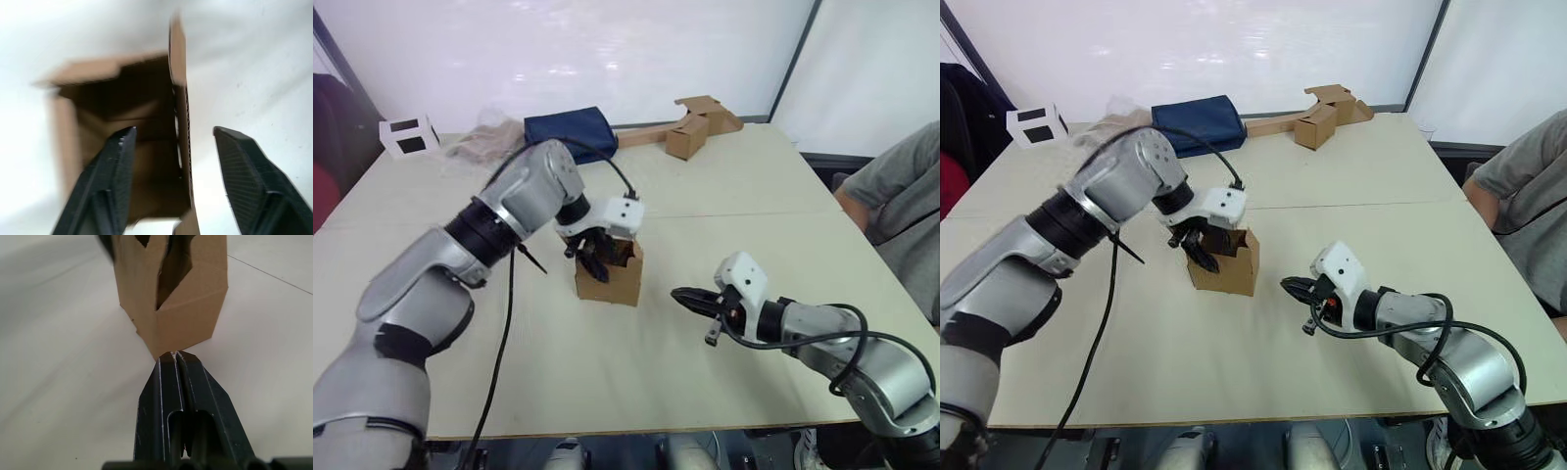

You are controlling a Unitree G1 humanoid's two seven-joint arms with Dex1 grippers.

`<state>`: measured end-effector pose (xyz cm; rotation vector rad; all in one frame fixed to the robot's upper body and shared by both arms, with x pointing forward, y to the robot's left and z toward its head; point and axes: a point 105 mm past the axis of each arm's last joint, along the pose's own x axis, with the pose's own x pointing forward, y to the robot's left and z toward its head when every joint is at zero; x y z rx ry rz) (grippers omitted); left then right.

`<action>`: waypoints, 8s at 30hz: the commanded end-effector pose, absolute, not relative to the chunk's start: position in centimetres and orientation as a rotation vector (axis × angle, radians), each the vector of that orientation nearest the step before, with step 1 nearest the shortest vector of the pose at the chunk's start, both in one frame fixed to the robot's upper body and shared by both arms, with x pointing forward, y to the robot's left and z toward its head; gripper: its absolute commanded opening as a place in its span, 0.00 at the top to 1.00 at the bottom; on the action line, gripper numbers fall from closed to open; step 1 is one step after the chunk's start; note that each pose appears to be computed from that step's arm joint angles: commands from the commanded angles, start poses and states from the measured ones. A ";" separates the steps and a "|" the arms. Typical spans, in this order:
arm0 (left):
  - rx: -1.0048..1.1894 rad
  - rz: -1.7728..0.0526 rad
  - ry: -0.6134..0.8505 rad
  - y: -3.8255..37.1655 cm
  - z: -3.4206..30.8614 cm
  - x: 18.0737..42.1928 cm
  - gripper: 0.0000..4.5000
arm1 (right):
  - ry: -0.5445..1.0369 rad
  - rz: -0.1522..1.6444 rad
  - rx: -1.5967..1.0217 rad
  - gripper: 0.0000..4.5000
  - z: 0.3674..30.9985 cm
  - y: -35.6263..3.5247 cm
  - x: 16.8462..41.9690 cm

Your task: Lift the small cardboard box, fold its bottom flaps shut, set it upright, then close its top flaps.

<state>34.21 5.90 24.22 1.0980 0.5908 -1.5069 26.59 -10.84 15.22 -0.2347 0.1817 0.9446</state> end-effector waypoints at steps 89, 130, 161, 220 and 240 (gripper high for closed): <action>0.145 -1.162 0.105 12.7 18.7 31.7 0.98 | 0.015 0.934 -0.250 1.00 17.5 -10.4 31.2; 0.116 -1.171 0.162 10.7 16.6 32.2 0.98 | 0.097 0.985 -0.275 1.00 15.6 -8.8 31.7; -0.054 -1.138 0.307 11.7 12.4 37.6 0.98 | 0.161 1.322 -0.188 1.00 17.7 -4.2 23.7; -0.128 -1.264 0.324 12.2 14.4 28.2 0.98 | 0.135 1.170 -0.253 1.00 15.3 -3.4 28.7; -0.111 -1.282 0.343 11.7 13.2 28.8 0.98 | -0.163 1.060 -0.139 1.00 22.3 -4.4 31.2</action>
